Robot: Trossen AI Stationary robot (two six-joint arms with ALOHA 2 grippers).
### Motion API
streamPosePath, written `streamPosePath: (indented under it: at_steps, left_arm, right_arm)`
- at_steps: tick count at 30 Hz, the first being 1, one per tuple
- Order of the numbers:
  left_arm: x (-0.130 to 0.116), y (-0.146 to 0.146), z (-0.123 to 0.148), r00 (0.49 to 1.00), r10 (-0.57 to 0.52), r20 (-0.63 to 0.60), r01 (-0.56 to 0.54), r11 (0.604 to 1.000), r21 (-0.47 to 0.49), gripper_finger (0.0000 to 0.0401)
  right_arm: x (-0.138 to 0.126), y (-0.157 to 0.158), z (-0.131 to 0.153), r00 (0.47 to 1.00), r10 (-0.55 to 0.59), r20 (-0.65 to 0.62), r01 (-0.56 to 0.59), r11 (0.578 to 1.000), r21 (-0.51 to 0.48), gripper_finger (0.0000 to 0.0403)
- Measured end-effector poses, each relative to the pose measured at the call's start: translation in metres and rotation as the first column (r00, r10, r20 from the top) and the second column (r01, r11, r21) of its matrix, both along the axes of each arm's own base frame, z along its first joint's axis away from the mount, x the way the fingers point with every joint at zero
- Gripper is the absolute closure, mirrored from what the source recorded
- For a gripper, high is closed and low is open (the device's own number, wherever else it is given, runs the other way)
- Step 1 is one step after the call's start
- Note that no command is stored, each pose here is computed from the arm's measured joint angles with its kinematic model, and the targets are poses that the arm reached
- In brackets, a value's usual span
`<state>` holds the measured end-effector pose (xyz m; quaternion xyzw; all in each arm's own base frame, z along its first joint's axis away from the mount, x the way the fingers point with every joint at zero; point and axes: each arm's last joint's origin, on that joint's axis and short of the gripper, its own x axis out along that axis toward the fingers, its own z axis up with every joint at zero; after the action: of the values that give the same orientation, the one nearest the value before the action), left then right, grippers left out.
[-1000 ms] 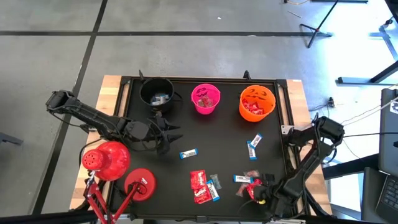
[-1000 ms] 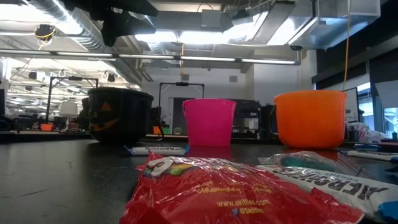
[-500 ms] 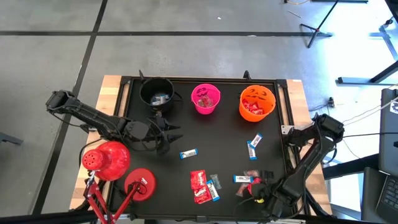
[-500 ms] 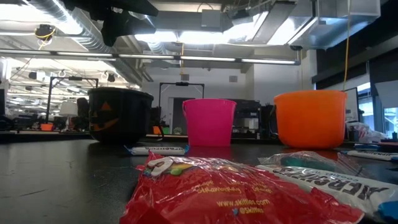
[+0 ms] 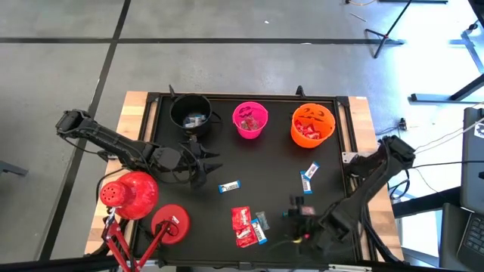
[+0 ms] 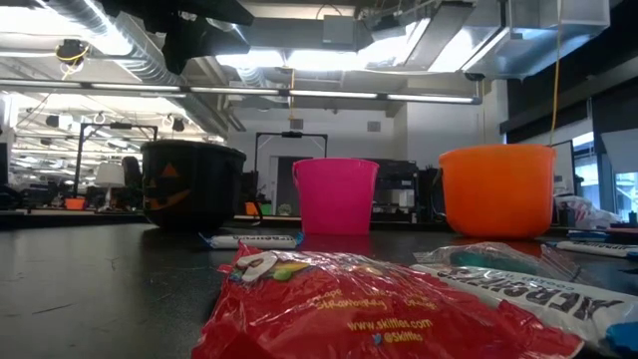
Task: Organize candy in baskets
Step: Put the red candy into the orange bucket
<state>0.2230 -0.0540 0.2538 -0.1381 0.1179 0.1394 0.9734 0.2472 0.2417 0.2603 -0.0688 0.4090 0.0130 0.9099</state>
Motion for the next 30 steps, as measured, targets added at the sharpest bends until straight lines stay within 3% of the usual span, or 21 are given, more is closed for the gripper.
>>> streamPosePath:
  at_steps: [4, 11, 16, 19, 22, 30]
  left_arm:
    - [0.0, 0.0, 0.0, 1.0, -0.001, -0.001, 0.001, 1.0, 0.002, 0.0205]
    - [0.0, 0.0, -0.002, 1.0, -0.001, -0.017, 0.001, 1.0, 0.007, 0.0205]
    - [-0.001, 0.0, -0.004, 0.999, -0.001, -0.04, 0.001, 1.0, 0.014, 0.0205]
    - [-0.001, 0.0, -0.004, 0.999, -0.001, -0.042, 0.002, 1.0, 0.015, 0.0205]
    - [-0.001, 0.0, -0.004, 0.999, -0.001, -0.042, 0.002, 1.0, 0.015, 0.0206]
    - [-0.001, 0.0, -0.004, 0.999, -0.002, -0.041, 0.002, 1.0, 0.015, 0.0206]
  right_arm:
    - [0.017, -0.012, 0.005, 1.0, 0.007, -0.023, -0.005, 0.999, 0.053, 0.0255]
    - [0.03, -0.028, 0.004, 0.998, 0.008, -0.057, -0.004, 0.998, 0.063, 0.0106]
    - [0.02, -0.027, -0.002, 0.977, 0.014, -0.214, 0.022, 0.986, 0.163, 0.0028]
    - [0.005, -0.027, -0.008, 0.93, -0.038, -0.365, 0.106, 0.98, 0.169, 0.0012]
    - [-0.017, -0.022, -0.015, 0.879, -0.109, -0.465, 0.178, 0.978, 0.107, 0.0012]
    - [-0.064, 0.0, -0.038, 0.807, -0.214, -0.551, 0.296, 0.953, 0.063, 0.0033]
